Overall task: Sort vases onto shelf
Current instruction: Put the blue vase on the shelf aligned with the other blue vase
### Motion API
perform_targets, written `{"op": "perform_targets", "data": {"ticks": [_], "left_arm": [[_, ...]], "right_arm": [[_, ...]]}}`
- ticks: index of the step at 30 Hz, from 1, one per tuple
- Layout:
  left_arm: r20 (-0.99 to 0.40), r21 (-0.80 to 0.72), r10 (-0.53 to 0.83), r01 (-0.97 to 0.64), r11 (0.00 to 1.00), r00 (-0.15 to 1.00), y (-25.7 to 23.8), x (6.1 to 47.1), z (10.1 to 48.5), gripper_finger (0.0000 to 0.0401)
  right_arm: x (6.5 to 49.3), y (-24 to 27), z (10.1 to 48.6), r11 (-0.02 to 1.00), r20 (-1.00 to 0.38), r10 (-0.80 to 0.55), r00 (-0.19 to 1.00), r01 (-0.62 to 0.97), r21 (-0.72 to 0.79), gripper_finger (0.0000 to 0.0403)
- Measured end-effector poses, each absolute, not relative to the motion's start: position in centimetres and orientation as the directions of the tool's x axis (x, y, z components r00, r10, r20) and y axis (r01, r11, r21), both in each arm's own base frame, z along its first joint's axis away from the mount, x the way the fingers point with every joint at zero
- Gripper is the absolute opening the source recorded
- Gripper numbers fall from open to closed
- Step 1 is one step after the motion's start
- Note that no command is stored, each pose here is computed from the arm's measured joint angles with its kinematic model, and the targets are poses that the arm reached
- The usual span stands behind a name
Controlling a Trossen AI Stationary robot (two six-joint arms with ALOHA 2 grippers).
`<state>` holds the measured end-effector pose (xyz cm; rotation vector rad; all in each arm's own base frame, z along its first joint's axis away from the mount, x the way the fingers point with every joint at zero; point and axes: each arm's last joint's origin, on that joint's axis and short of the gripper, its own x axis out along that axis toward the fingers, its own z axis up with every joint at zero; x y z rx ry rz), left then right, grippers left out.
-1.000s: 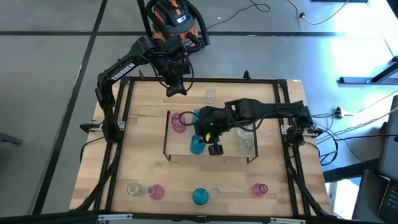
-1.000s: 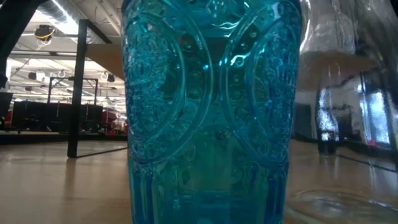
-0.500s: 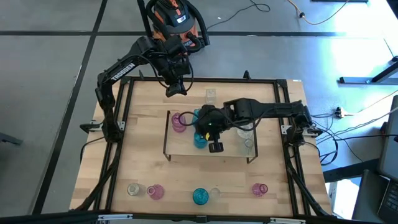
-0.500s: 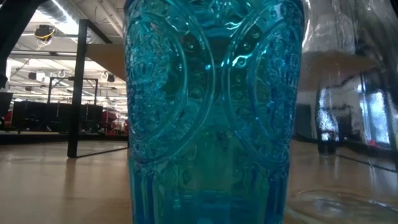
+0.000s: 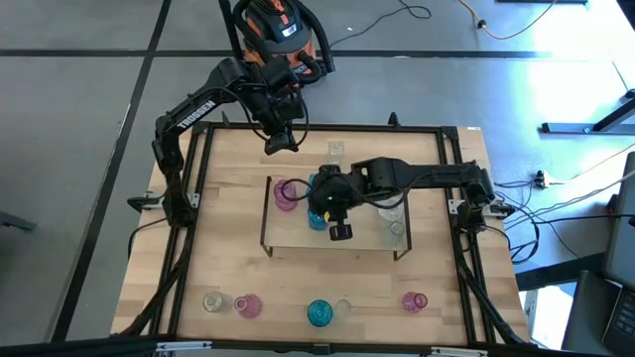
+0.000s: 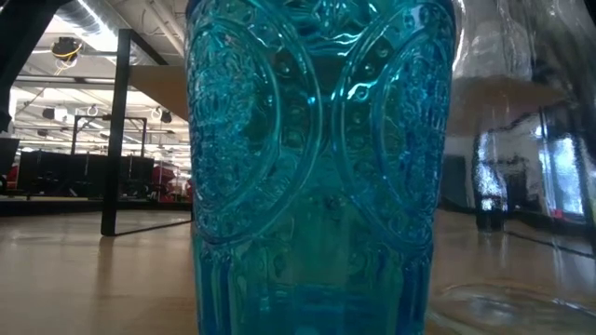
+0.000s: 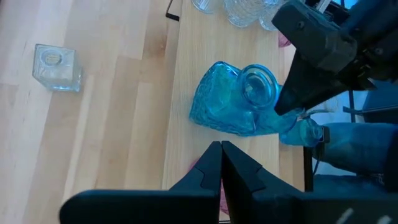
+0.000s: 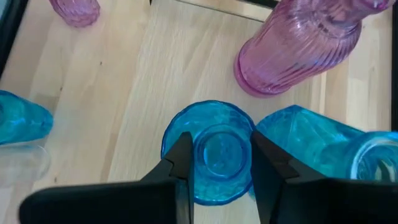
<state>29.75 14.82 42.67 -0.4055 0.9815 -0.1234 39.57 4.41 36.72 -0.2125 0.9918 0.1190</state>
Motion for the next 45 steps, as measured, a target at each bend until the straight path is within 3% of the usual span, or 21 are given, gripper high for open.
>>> {"op": "perform_targets", "data": {"ticks": [27,38,45], "left_arm": [[-0.770,-0.407,-0.303,-0.068,0.911,0.561,14.75,29.77,42.70,0.0000],[-0.770,-0.407,-0.303,-0.068,0.911,0.561,14.75,29.77,42.70,0.0000],[-0.770,-0.408,-0.303,-0.069,0.910,0.561,14.75,29.77,42.70,0.0000]], "right_arm": [[39.93,4.45,36.15,0.973,-0.847,-0.031,0.530,-0.178,-0.147,0.0082],[39.92,4.40,35.93,0.979,-0.854,-0.044,0.518,-0.149,-0.141,0.0162],[39.88,4.40,36.57,0.979,-0.847,-0.043,0.530,-0.148,-0.142,0.0185]]}}
